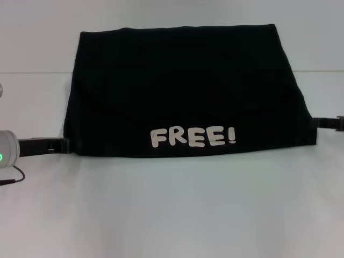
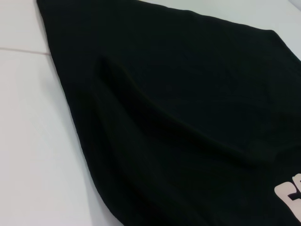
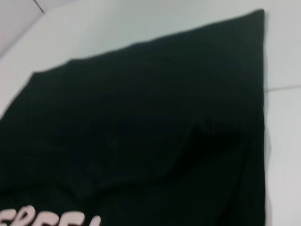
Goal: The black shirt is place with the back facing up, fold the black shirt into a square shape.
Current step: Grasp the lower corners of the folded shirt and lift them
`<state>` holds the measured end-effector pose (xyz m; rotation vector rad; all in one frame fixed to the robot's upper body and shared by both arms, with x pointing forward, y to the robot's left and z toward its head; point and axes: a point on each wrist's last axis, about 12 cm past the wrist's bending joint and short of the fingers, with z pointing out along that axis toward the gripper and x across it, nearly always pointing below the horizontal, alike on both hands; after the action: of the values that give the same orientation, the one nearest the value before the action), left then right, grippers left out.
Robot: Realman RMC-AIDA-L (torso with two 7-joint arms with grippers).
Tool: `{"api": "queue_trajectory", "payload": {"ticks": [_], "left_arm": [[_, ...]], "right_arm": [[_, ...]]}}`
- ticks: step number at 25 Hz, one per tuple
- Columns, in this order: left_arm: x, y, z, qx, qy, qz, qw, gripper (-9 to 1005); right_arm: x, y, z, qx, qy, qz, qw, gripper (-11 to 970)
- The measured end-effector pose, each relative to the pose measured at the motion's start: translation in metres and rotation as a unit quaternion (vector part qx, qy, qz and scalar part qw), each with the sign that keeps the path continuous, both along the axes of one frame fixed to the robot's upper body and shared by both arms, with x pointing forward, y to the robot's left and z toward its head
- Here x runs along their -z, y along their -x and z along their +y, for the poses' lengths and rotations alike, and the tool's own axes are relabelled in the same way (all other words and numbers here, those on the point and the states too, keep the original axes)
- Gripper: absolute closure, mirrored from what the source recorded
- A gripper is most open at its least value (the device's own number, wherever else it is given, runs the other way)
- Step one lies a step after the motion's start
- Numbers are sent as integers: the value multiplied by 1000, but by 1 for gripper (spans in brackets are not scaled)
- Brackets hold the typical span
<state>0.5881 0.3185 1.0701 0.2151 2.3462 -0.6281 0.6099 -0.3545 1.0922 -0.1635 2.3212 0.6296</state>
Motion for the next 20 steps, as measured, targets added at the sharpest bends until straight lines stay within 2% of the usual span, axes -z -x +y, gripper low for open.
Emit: {"api": "queue_trajectory", "payload": {"ticks": [10, 15, 20], "left_arm": [[-3, -3, -2, 6, -4, -2, 1000, 968], [-3, -3, -1, 7, -8, 0, 1000, 968], [-3, -3, -1, 6, -8, 0, 1000, 968]], "right_arm": [[15, -13, 34, -22, 49, 9, 999, 292], [17, -15, 43, -33, 57, 12, 998, 375], [16, -11, 40, -45, 50, 22, 998, 458]]}}
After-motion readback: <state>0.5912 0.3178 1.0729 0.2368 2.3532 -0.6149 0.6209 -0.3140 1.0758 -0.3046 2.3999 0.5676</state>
